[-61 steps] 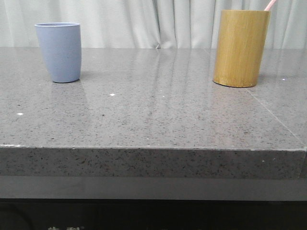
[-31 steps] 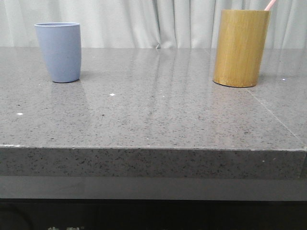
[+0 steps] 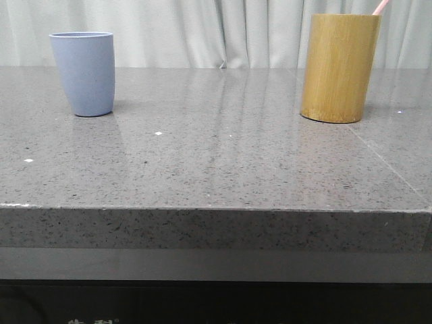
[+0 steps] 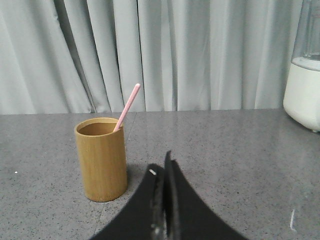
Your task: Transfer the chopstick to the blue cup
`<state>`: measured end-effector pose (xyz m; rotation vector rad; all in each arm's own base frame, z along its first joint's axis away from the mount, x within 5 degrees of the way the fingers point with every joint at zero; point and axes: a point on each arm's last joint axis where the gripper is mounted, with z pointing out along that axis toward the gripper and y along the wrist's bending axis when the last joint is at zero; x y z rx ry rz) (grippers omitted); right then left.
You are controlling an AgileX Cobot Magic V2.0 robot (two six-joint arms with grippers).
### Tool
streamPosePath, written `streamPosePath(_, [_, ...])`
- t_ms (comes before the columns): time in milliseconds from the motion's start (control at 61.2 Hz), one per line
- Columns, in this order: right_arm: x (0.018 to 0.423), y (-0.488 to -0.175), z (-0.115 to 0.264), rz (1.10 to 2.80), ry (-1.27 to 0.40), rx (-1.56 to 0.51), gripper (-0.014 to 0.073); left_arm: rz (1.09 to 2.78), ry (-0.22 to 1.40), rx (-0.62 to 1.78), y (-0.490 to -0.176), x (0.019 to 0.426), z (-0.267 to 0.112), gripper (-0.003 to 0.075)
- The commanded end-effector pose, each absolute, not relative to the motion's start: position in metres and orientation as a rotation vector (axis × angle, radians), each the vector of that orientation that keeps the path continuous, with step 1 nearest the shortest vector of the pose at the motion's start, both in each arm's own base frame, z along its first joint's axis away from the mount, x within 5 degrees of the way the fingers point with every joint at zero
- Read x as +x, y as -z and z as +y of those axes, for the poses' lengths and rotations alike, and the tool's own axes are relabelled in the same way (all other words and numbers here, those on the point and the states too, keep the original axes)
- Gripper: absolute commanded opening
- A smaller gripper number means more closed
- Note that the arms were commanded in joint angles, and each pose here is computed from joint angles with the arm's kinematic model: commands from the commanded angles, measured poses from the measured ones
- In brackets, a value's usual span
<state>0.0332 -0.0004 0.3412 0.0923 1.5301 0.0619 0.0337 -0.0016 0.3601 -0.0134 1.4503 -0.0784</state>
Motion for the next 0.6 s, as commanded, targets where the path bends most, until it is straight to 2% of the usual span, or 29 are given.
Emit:
streamPosePath(0, [0.041,-0.371,-0.001,1.527,-0.048,0.091,-0.0067,1.44,0.075,-0.013,-0.391,0.041,-0.002,-0.0019])
streamPosePath(147, [0.063,-0.384,-0.002,1.652,-0.047,0.099,-0.0067,1.561,0.073,-0.014,-0.405,0.062,-0.002,-0.0019])
streamPosePath(588, [0.115,-0.362,-0.003,1.888,-0.033,0.1,-0.0067,1.778,0.085,-0.024,-0.384,0.121,-0.005,-0.0019])
